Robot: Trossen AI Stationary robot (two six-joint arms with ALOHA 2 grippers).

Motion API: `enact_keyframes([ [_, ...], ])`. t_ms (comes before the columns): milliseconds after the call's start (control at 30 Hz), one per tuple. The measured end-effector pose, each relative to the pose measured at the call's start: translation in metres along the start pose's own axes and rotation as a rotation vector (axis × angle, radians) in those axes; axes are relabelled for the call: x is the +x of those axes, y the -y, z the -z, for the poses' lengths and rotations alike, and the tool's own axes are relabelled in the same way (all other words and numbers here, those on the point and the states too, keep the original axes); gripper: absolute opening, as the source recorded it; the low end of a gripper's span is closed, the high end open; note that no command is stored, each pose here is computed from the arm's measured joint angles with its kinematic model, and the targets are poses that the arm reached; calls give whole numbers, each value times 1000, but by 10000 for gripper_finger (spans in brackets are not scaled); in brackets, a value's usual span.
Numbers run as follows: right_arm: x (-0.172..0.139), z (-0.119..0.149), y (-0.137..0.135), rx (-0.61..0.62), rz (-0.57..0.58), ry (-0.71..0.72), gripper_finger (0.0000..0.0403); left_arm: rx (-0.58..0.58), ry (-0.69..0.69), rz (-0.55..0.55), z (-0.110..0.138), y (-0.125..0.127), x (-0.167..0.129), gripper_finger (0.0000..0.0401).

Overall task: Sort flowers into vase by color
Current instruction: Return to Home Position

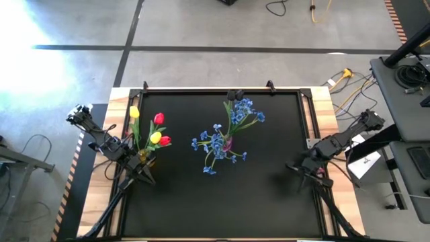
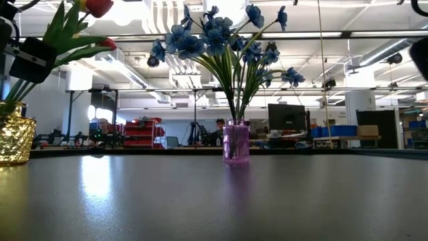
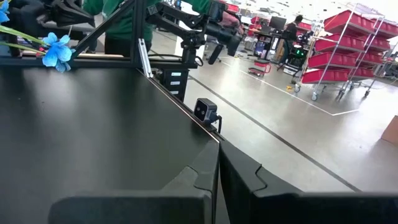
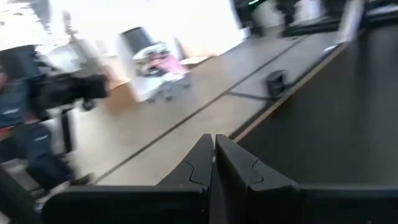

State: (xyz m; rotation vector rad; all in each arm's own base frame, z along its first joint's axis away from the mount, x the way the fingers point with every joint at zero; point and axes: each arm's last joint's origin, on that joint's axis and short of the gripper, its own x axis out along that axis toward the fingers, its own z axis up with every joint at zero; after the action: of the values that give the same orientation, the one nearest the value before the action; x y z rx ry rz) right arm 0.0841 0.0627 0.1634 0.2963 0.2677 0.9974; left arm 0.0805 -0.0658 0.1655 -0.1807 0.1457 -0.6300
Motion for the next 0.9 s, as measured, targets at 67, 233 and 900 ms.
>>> enact_keyframes([
  [67,0,-1,2,-25,71,20,13,0,0,0,0,0,0,0],
  [233,-1,-2,6,-106,228,62,13,0,0,0,0,0,0,0],
  [900,-3,-5,12,-509,492,39,13,0,1,0,0,0,0,0],
])
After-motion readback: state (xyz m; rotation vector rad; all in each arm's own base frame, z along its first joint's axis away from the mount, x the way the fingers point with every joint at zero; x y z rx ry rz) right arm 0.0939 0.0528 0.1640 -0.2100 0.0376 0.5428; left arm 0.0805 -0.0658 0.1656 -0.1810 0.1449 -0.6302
